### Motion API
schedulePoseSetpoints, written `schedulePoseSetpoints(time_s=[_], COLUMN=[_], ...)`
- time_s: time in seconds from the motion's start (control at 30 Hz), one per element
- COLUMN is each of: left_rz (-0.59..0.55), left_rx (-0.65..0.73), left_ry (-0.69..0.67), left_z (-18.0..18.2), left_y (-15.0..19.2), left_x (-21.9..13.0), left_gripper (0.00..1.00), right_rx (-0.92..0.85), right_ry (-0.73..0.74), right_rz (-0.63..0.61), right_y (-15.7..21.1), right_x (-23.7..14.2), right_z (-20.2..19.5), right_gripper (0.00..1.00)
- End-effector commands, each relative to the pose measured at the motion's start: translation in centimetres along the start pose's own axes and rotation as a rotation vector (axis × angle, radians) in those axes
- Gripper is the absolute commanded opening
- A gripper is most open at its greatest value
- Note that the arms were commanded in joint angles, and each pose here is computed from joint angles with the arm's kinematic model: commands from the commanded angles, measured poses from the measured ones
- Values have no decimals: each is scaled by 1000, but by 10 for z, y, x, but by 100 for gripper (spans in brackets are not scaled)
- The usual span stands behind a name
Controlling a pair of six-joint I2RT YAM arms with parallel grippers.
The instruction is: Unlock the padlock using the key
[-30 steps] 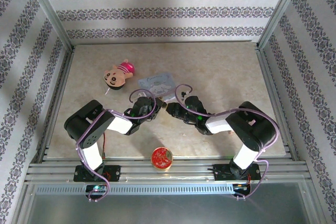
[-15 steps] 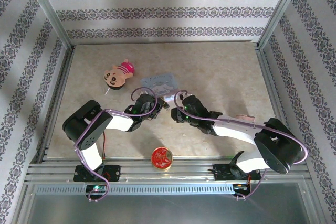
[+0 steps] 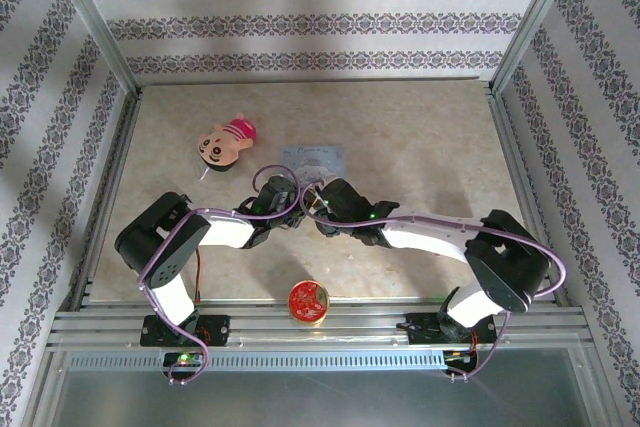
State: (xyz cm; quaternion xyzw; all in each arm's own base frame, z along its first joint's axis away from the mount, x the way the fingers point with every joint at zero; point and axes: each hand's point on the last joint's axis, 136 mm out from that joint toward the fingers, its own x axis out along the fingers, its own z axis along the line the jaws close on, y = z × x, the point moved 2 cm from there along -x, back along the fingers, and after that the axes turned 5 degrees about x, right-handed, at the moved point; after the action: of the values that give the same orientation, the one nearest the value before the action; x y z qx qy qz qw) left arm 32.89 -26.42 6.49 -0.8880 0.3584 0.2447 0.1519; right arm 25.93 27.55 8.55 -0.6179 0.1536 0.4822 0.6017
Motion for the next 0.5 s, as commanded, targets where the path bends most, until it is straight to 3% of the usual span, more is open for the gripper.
schedulePoseSetpoints(time_s=[0.0, 0.47], left_rz=[74, 98], left_rx=[-18, -27], left_ry=[-176, -172], left_z=[46, 44], left_y=[13, 16], left_x=[-3, 0], left_gripper=[0, 0], right_rx=[-81, -145], right_ry=[40, 106], right_rz=[1, 45], right_y=[-6, -6], right_x=[2, 22], right_z=[3, 1], right_gripper=[33, 31])
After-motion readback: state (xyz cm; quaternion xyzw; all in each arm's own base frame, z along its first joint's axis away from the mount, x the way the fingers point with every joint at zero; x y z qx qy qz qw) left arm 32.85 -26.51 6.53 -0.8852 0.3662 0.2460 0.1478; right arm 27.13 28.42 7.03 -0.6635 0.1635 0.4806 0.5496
